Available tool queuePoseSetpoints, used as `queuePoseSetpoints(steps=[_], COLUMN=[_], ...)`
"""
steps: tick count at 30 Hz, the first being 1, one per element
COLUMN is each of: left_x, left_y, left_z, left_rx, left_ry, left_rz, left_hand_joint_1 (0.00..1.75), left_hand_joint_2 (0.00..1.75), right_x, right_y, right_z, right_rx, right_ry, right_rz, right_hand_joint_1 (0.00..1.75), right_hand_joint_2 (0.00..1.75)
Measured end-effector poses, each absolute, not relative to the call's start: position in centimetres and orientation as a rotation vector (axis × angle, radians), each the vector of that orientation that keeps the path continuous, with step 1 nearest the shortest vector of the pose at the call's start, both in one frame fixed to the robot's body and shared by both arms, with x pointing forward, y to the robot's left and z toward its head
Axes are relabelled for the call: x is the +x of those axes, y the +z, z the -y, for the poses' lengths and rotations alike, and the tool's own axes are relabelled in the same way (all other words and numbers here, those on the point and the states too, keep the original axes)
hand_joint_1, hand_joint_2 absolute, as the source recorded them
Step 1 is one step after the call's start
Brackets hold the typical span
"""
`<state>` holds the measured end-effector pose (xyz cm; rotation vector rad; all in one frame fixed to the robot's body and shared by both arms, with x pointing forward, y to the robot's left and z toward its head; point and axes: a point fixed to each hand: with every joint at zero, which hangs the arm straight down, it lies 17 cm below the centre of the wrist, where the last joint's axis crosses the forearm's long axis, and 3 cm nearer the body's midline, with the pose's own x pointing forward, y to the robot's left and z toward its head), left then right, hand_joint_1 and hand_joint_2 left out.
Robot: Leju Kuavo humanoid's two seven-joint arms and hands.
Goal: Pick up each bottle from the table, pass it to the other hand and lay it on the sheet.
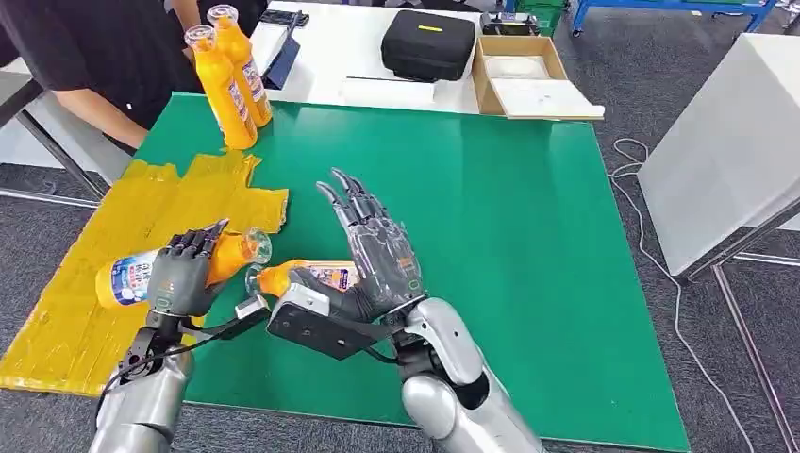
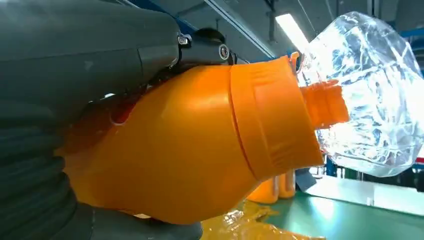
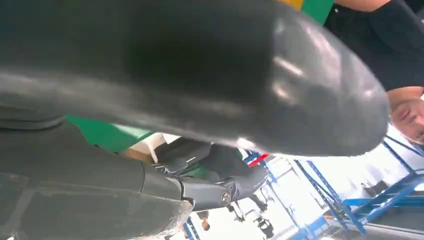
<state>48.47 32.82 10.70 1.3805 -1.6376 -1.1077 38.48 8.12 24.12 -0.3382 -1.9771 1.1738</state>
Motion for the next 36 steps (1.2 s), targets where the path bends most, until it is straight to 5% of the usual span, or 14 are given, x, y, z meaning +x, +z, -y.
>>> queuePoseSetpoints(steps=[2, 3, 4, 5, 10, 11, 32, 36], left_x=[48.6, 48.7, 48.7, 48.8, 49.1, 49.1, 49.3, 49.1], left_y=[10.6, 10.6, 10.5, 10.5, 10.4, 10.3, 11.0, 14.3], left_z=[-32.4, -32.2, -32.0, -31.8, -31.1, -31.0, -30.1, -34.9], left_rx=[1.375, 1.373, 1.370, 1.370, 1.368, 1.366, 1.324, 1.276], left_ry=[-1.101, -1.102, -1.104, -1.104, -1.104, -1.103, -1.069, -0.632], left_rz=[1.634, 1.634, 1.633, 1.631, 1.620, 1.618, 1.687, 1.792], left_hand_joint_1=[1.75, 1.45, 0.21, 0.00, 0.00, 0.00, 0.00, 0.00], left_hand_joint_2=[1.75, 1.75, 1.75, 1.75, 1.75, 0.00, 0.00, 0.00], right_x=[38.2, 38.1, 37.9, 37.8, 37.2, 37.2, 36.3, 36.1], right_y=[24.2, 24.2, 24.2, 24.3, 24.7, 24.7, 24.7, 23.0], right_z=[-8.2, -8.2, -8.2, -8.3, -8.3, -8.2, -7.7, -7.6], right_rx=[-0.333, -0.331, -0.330, -0.329, -0.331, -0.335, -0.360, -0.354], right_ry=[1.176, 1.177, 1.178, 1.184, 1.192, 1.193, 1.236, 1.298], right_rz=[1.976, 1.976, 1.976, 1.977, 1.981, 1.982, 1.974, 1.917], right_hand_joint_1=[0.00, 0.00, 0.00, 0.00, 0.00, 0.00, 0.00, 0.00], right_hand_joint_2=[0.00, 0.00, 0.00, 0.00, 0.00, 0.00, 0.00, 0.00])
